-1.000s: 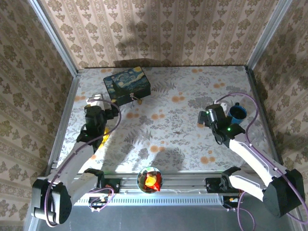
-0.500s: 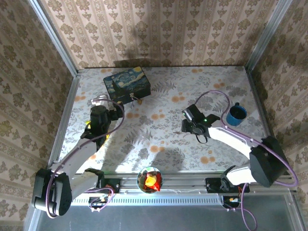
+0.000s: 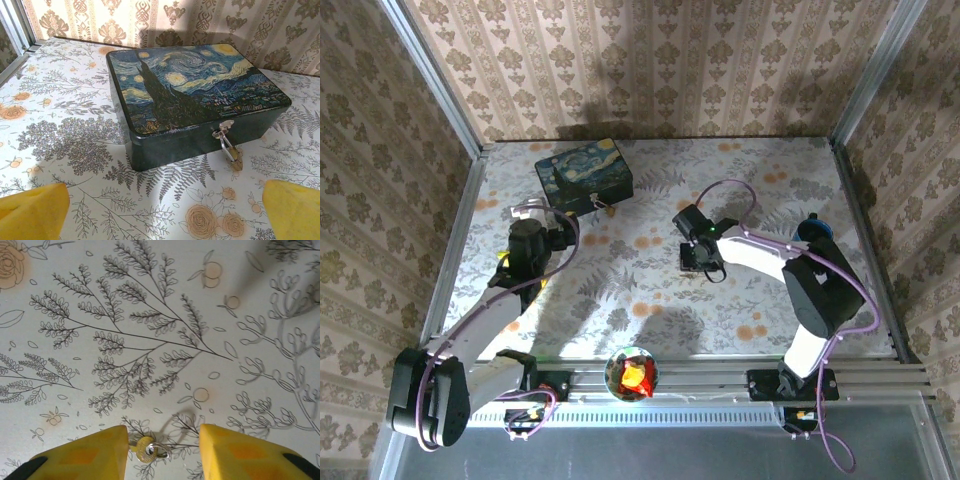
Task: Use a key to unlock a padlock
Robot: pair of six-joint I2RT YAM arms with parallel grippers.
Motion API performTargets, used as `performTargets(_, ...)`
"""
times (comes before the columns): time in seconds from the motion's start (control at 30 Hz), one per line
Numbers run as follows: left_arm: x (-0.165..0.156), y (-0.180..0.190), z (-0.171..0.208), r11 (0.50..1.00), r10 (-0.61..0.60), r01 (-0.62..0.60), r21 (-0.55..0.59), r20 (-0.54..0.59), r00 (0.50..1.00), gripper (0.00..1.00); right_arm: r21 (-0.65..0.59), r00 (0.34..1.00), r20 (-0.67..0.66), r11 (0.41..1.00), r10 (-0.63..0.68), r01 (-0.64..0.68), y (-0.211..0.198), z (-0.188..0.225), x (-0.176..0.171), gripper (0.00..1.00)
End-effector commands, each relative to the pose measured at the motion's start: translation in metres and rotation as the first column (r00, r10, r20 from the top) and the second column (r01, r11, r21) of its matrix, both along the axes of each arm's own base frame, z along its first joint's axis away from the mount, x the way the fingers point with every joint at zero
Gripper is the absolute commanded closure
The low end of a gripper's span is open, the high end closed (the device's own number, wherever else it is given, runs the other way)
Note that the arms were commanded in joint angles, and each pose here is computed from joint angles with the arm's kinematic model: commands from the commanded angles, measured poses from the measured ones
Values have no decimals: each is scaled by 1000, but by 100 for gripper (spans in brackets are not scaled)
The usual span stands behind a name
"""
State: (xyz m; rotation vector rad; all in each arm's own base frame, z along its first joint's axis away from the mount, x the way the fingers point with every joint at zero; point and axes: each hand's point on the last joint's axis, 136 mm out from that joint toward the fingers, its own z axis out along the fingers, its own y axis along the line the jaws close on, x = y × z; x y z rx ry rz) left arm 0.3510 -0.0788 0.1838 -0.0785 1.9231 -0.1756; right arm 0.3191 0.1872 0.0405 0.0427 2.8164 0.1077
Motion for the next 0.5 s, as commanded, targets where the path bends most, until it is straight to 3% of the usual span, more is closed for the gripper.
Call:
performTargets(0.0,0,2,5,1000,9,-9,-18,3,1000,0,8,998,-47,999,43,-43,7,-5,-5,61)
performTargets(0.23,2,0,1,1000,6,-7,-24,-9,1000,0,31,991,-106,996,87,-84,12,-22,-11,70)
performTargets(0.47,2,0,-4,1000,7,-8,-27,-24,1000,0,21,988,-131,996,87,-85,9,-25,-17,72)
